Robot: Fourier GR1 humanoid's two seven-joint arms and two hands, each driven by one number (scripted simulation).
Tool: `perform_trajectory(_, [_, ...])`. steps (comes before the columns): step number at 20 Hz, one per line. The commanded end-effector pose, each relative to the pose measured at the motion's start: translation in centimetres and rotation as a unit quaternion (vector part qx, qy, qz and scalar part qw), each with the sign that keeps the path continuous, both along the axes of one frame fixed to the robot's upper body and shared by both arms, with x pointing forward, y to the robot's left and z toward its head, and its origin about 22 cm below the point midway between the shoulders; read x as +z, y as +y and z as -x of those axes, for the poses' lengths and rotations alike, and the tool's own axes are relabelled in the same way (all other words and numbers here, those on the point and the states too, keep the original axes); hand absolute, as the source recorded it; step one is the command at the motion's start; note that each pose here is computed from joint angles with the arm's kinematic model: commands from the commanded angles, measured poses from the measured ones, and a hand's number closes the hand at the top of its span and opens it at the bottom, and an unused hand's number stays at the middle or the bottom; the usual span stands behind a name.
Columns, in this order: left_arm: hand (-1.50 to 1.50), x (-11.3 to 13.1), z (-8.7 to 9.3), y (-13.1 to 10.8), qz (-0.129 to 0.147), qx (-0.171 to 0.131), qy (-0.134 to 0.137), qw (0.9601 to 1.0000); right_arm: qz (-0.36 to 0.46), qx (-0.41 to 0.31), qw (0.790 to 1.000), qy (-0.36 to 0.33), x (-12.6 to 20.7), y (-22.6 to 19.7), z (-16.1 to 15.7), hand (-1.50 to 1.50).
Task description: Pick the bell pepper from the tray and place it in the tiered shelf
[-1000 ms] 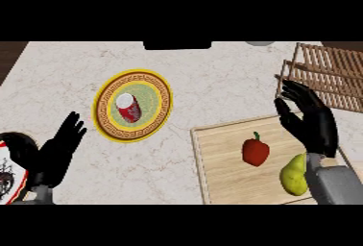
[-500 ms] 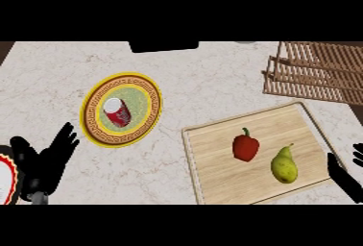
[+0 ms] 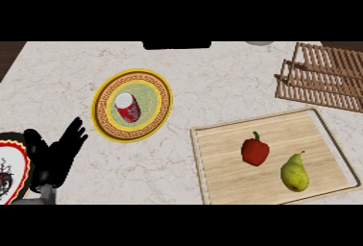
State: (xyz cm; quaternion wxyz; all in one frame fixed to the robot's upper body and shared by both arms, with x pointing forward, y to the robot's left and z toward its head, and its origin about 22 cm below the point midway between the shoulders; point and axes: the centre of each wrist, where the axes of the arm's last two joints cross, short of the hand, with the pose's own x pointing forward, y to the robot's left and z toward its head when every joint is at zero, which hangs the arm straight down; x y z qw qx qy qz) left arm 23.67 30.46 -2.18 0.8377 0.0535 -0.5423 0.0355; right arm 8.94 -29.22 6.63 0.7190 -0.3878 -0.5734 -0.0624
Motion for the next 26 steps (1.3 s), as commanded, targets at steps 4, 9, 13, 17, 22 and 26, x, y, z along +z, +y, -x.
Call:
perform_trajectory(4, [0.00, 0.0, -0.6, -1.5, -0.005, -0.020, 0.008, 0.9998, 0.005, 0.027, 0.995, 0.094, 6.8, 2.8, 1.5, -1.50])
perform_trajectory(9, [0.00, 0.2, -1.8, -2.0, -0.005, -0.032, 0.005, 0.9995, 0.006, -0.041, 0.990, 0.135, 7.8, 2.2, -1.6, -1.50])
perform_trajectory(13, [0.00, 0.3, -2.4, -2.5, -0.002, -0.033, 0.010, 0.9994, 0.008, -0.076, 0.984, 0.164, 7.4, 2.3, -4.4, -1.50])
perform_trajectory(17, [0.00, 0.3, -1.9, -0.8, -0.007, -0.043, 0.008, 0.9990, 0.018, -0.088, 0.974, 0.208, 7.5, 2.9, -6.0, -1.50])
perform_trajectory(22, [0.00, 0.3, -2.2, -1.5, -0.007, -0.045, 0.012, 0.9989, 0.014, -0.081, 0.963, 0.258, 6.5, 3.5, -9.2, -1.50])
perform_trajectory(26, [0.00, 0.2, -2.1, -1.8, -0.006, -0.040, 0.010, 0.9991, 0.032, -0.056, 0.956, 0.285, 4.9, 5.7, -10.2, -1.50])
